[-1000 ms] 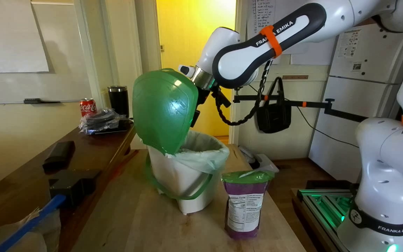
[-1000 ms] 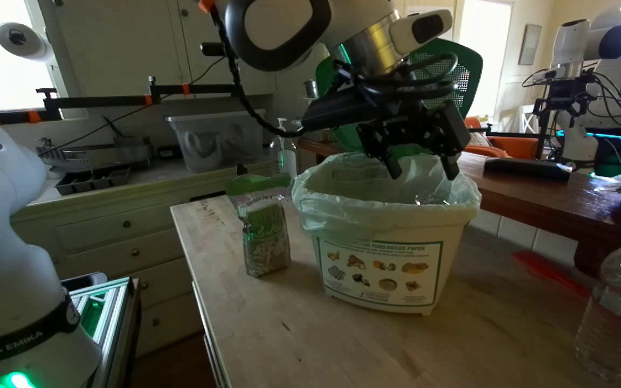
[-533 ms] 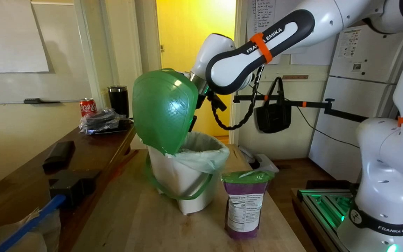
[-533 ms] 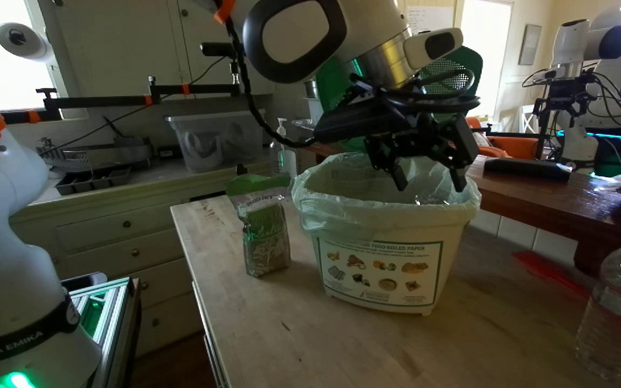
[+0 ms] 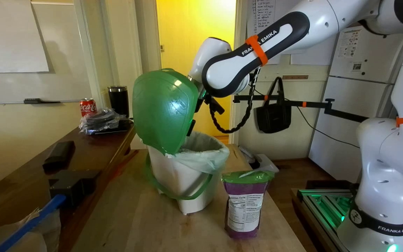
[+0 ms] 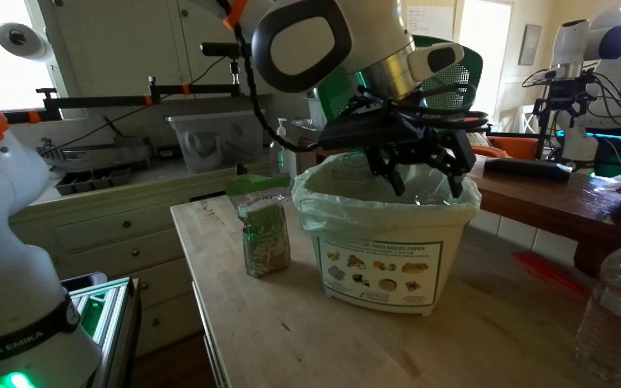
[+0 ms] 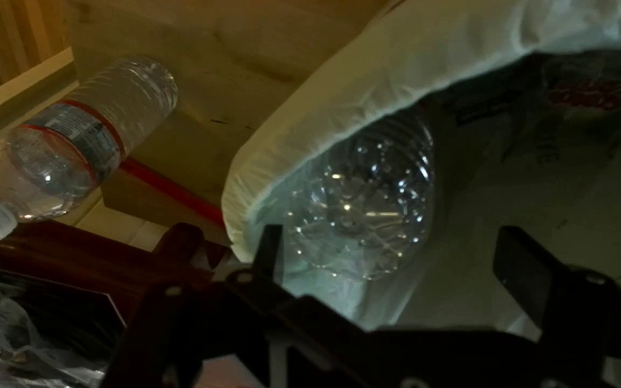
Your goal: Open the trash can then remove the contents inside
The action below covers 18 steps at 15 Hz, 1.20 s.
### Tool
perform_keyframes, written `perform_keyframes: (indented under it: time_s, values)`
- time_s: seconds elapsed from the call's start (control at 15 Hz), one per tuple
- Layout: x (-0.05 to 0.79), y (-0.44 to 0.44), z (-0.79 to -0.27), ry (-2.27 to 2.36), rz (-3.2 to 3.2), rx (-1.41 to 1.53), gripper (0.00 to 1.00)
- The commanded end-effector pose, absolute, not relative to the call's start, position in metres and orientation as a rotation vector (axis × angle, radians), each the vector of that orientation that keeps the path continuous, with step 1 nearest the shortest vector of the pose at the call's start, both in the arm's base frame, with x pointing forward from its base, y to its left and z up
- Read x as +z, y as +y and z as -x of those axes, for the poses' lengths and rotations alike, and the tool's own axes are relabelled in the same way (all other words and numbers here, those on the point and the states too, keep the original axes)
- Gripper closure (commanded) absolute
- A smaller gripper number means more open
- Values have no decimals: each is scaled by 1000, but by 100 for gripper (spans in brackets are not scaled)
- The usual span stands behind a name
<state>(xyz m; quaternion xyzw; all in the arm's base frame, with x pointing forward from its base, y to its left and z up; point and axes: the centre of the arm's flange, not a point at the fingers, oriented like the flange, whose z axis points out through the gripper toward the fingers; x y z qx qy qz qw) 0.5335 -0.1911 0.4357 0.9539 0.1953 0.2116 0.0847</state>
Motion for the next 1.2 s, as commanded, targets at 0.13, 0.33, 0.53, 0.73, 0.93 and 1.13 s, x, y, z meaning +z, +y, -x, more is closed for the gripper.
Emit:
perform_keyframes:
  time_s: [0.13,0.33,0.53,0.73,0.93,1.13]
  values:
    - [427,-199,-544,631,-2866,618,0]
    - [426,-201,-548,652,-2850,624,0]
    - [424,-203,-550,665,-2849,612,0]
    - [421,-203,-552,675,-2848,597,0]
    - [418,-203,-554,681,-2851,581,3]
    - [416,-202,-555,686,-2854,573,19]
